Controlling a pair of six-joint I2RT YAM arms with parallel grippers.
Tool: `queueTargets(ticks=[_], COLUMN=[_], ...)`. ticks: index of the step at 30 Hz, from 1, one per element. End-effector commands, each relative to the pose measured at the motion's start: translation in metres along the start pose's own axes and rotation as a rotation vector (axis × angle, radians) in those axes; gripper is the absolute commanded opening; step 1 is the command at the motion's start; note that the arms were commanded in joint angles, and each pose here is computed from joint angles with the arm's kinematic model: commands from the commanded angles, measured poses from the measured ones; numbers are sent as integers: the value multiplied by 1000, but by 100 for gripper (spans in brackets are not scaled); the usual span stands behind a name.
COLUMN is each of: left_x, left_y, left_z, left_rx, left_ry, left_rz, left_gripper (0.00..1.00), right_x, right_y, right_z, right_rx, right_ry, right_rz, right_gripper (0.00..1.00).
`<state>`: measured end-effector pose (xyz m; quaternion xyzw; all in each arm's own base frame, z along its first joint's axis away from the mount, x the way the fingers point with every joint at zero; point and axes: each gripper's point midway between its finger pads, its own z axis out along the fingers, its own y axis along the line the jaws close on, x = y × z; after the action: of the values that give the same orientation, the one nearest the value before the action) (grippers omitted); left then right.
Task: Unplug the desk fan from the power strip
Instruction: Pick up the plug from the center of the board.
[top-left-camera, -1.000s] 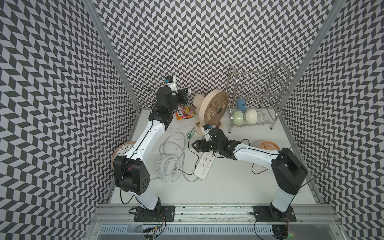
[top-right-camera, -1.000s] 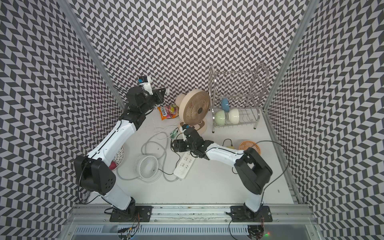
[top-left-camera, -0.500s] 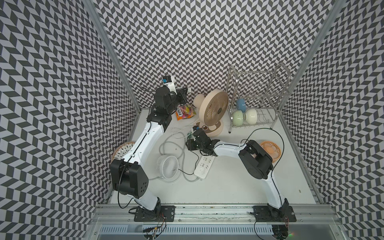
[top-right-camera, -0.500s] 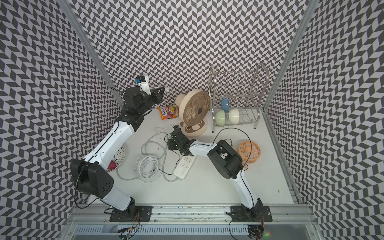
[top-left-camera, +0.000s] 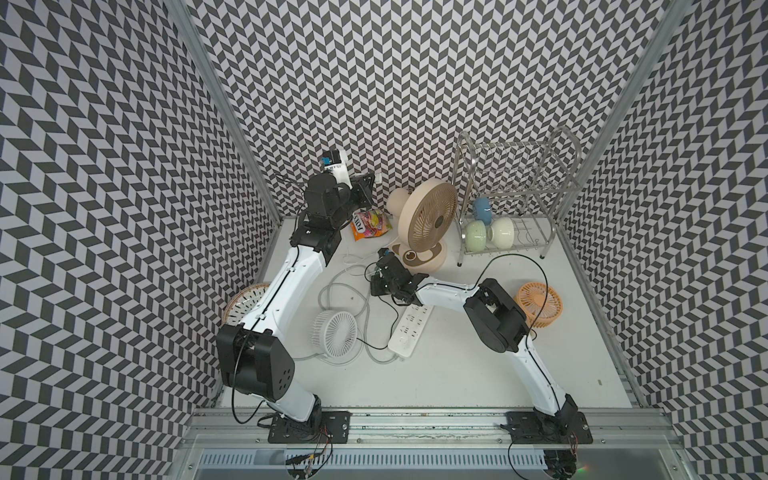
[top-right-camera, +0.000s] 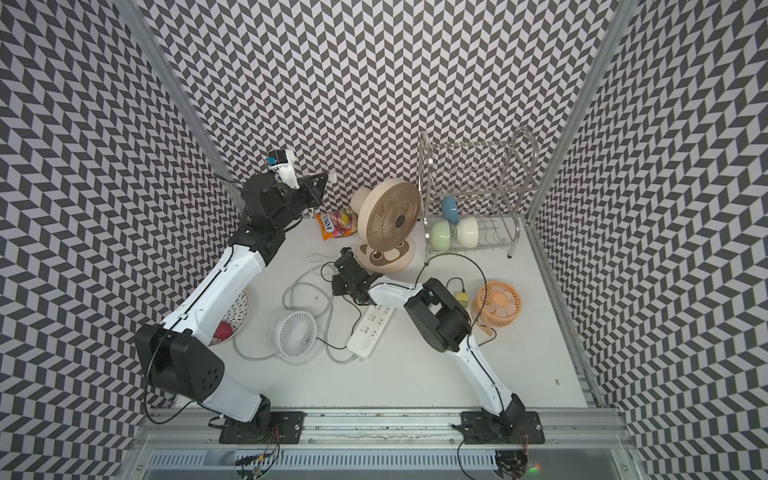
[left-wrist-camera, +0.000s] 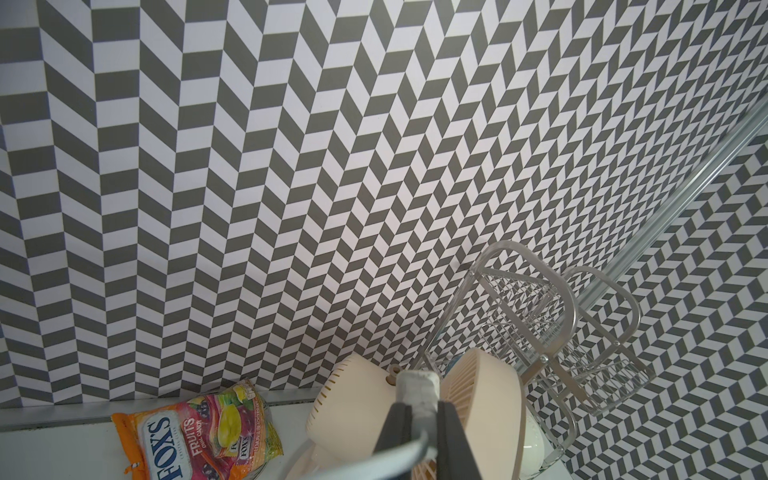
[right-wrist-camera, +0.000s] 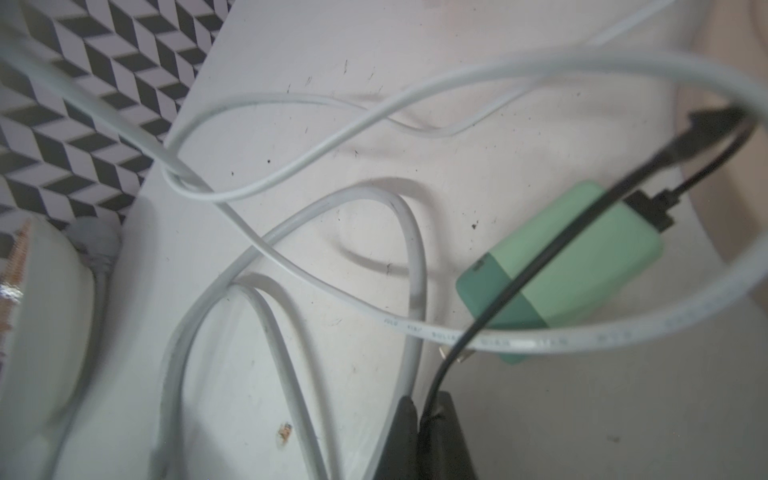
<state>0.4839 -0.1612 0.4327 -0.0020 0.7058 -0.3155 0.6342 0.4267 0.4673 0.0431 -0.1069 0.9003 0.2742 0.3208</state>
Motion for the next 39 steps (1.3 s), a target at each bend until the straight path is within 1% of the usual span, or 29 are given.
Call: queueTargets(ticks=[1,4,6,9,12,15,21,25,29,32,35,39], left_x=[-9,-1,5,16,24,33,53,65,67,64,48,36], left_y=[-4,3,8,16,18,11,-7,-14,-3,10,21,34], left_z=[-10,-10,-9,-8,-10,-14,-35,-45,-41,-34,-31,-23], left_rx=[13,1,-9,-19,-13,37,135,156,112,81,58,43], left_ry=[-18,-4,10,39,62,91,118,143,146,136,94,77], left_rz=[12,8,9,1,-21,-74,-227,-254,-228,-230,-223,-209], left_gripper=[0,4,8,13,14,14,13,13,12,8,7,7], right_x=[-29,-52,-64,-72,-75,-76,-85,-99,-109,-110,-103,-89], right_y=[16,36,50,63,71,78,88,105,123,128,129,137], right_z=[-21,-47,-65,-89,-109,-123,-135,-149,-171,-191,-205,-224], right_rx=[-39,-93,-129,-180,-224,-292,-407,-497,-566,-592,-610,-637], right_ry=[-41,-64,-59,-42,-25,-25,-61,-92,-107,-126,-131,-126], right_rz=[-28,-57,-83,-123,-158,-193,-248,-286,-310,-308,-301,-333], right_gripper=[0,0,0,0,0,0,0,0,0,0,0,0])
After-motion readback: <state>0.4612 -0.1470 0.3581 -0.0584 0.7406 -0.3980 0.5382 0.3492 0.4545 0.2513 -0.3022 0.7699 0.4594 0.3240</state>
